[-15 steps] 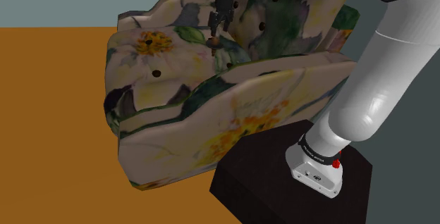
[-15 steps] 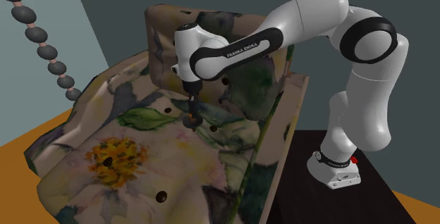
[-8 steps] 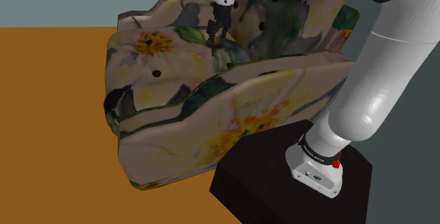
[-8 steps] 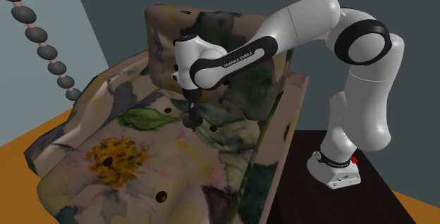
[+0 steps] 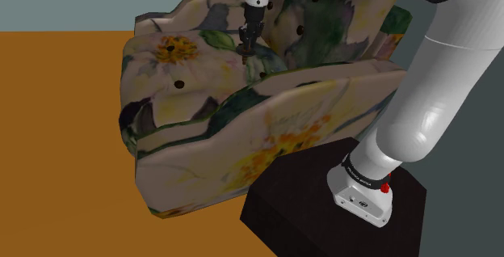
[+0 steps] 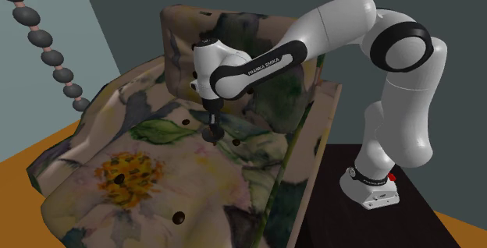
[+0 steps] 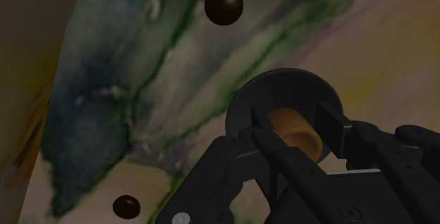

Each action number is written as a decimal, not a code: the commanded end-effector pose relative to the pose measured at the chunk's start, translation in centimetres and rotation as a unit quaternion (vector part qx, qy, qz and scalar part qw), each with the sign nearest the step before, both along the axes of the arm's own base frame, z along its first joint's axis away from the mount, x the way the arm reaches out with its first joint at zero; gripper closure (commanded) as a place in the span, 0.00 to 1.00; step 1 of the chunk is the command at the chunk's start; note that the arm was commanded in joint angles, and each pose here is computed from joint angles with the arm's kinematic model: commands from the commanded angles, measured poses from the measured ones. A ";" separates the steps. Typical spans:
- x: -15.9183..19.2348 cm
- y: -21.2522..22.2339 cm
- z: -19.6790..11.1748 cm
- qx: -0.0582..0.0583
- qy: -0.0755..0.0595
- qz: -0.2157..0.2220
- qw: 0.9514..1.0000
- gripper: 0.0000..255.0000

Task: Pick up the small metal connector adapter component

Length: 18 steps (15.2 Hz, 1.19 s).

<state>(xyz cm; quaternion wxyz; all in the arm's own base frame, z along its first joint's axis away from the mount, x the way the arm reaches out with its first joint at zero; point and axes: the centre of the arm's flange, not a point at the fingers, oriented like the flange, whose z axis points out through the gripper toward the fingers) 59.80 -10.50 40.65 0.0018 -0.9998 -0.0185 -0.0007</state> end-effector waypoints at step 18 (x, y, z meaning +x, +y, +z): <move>0.0 0.0 8.0 0.000 0.000 0.000 1.000 1.00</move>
